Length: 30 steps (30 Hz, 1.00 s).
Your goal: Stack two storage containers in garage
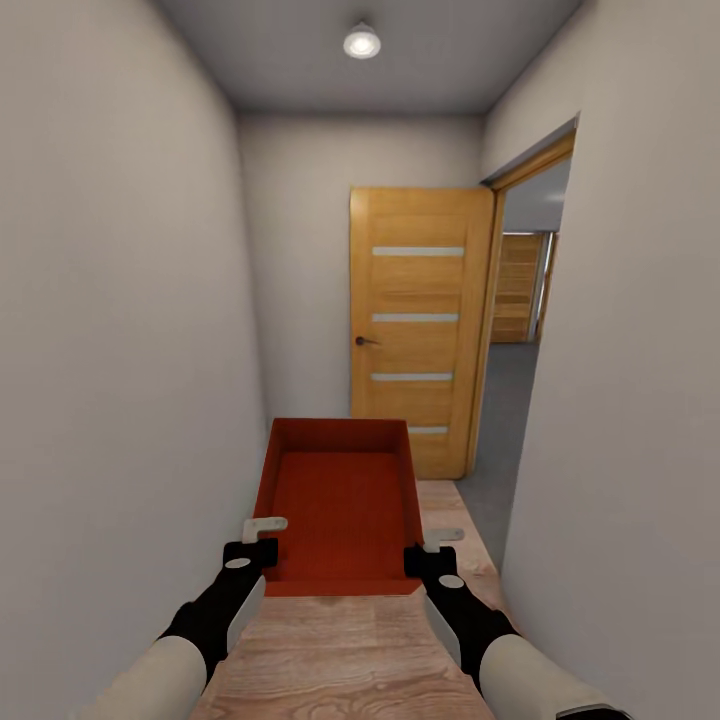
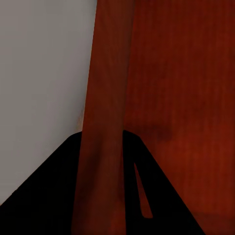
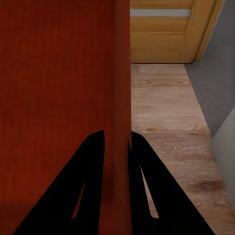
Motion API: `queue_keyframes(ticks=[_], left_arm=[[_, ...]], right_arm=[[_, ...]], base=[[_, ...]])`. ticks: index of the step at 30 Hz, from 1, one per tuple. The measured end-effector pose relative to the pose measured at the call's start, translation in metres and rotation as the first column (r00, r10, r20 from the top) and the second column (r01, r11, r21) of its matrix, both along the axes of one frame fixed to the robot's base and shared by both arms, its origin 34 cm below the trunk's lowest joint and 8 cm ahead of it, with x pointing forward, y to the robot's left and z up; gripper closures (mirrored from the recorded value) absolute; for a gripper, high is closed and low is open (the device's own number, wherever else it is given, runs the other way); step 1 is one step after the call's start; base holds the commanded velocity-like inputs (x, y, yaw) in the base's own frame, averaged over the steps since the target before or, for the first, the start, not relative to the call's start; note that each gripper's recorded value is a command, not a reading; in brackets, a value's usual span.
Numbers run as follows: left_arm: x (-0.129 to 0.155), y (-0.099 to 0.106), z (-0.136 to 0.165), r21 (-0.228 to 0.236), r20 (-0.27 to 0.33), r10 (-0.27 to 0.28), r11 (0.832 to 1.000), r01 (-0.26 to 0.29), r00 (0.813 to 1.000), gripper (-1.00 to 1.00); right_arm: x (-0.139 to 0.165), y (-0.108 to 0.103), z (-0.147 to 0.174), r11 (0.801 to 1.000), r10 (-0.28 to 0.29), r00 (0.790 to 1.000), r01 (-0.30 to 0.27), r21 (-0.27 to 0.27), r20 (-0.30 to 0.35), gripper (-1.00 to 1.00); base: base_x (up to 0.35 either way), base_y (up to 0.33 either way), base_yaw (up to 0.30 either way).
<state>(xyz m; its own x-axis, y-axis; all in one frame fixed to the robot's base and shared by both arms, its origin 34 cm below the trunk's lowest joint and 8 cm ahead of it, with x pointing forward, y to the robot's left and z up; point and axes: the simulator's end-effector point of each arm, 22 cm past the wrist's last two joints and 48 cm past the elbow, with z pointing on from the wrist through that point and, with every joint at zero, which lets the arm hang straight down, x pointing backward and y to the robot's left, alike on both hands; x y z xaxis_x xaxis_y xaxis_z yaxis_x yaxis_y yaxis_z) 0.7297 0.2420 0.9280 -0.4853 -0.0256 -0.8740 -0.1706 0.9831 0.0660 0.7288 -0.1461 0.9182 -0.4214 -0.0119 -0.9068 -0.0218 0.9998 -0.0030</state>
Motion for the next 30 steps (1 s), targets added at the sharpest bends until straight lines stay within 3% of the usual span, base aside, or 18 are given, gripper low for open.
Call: queue_keyframes(ticks=[30], left_arm=[[-0.0003, 0.0001, -0.0005, -0.001, -0.001, 0.001, 1.000, -0.001, 1.000, 1.00]], right_arm=[[0.0000, 0.0000, -0.0001, 1.000, 0.001, 1.000, -0.001, -0.001, -0.002, 1.00]], base=[[0.322, 0.000, 0.000]])
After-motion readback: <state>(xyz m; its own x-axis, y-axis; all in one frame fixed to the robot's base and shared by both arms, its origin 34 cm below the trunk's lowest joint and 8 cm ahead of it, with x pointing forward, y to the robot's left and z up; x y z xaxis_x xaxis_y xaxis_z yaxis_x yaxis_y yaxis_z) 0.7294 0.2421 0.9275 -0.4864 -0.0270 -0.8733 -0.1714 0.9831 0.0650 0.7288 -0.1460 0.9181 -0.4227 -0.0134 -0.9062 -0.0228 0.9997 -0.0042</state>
